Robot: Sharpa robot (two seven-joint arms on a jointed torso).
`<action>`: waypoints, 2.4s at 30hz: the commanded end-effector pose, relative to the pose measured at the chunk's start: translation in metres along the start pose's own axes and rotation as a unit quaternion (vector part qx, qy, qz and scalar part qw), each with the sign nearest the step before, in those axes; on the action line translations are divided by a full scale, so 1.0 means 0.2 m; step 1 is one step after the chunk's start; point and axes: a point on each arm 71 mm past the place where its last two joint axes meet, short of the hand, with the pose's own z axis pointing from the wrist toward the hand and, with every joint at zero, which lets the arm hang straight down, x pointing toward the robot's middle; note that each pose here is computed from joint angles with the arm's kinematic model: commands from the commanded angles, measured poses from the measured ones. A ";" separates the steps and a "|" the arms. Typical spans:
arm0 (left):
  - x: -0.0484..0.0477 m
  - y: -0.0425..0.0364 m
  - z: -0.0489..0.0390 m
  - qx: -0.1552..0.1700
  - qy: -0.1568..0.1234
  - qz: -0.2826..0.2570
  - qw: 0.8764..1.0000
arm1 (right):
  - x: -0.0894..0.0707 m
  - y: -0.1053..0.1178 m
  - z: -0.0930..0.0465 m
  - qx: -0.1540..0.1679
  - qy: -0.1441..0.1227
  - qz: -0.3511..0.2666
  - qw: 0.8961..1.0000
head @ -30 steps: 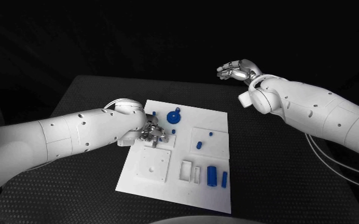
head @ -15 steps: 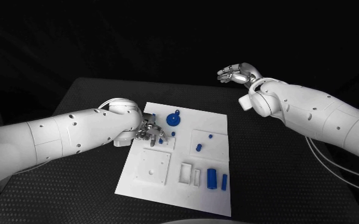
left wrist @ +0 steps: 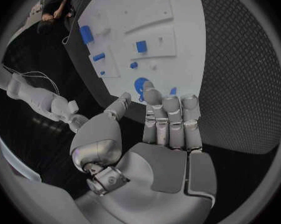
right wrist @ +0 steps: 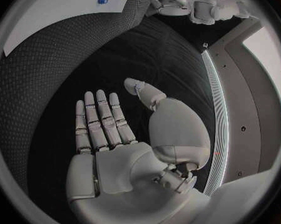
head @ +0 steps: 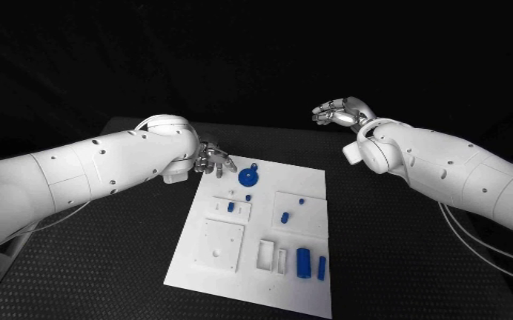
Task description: Assemble the parts on the task board
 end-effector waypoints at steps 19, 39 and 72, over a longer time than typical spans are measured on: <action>-0.181 0.049 0.148 -0.023 -0.056 -0.008 0.998 | 0.03 0.01 0.00 -0.006 0.011 0.004 1.000; -0.097 0.080 0.250 -0.040 -0.011 -0.008 0.999 | 0.04 0.03 -0.01 -0.010 0.016 0.006 1.000; -0.025 0.111 0.278 -0.048 0.032 -0.003 0.998 | 0.04 0.03 -0.01 -0.010 0.016 0.006 1.000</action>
